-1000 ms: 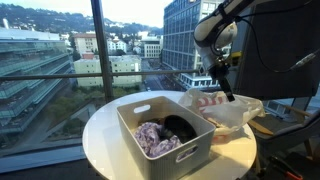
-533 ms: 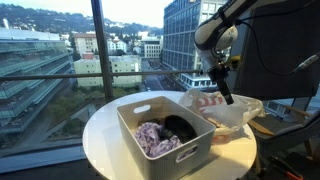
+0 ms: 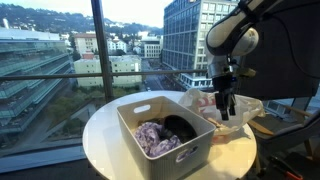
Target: Pick up the brown toy from the plastic and put it in the white basket, pick up the orange toy from the plastic and put in the white basket, pick up the black bowl with the checked shirt from the plastic and put it in the white basket, pick up the silver object from the plastic and put it in the white basket
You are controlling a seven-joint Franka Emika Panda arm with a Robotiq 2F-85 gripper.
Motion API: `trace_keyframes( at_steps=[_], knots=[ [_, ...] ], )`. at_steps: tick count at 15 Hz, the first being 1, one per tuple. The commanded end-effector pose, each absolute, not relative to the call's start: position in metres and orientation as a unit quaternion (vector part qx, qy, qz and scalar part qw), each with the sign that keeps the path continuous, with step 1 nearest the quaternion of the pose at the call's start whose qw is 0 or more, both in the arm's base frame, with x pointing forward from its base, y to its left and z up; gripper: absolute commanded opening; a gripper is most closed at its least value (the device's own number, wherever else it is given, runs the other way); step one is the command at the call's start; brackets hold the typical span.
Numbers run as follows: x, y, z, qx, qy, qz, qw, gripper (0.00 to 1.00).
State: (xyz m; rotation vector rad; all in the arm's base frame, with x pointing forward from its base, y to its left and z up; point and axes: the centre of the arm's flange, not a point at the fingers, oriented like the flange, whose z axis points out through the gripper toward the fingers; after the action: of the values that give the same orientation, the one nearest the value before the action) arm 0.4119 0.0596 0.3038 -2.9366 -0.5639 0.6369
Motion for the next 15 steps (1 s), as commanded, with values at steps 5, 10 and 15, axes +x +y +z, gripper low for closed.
trace_keyframes(
  at_steps=[5, 10, 15],
  knots=[
    [0.348, 0.058, 0.295, -0.995, -0.080, 0.058, -0.003, 1.00],
    [0.383, 0.047, 0.324, -0.998, -0.042, -0.019, -0.043, 1.00],
    [0.416, 0.014, 0.310, -0.997, -0.040, -0.020, -0.059, 1.00]
  ],
)
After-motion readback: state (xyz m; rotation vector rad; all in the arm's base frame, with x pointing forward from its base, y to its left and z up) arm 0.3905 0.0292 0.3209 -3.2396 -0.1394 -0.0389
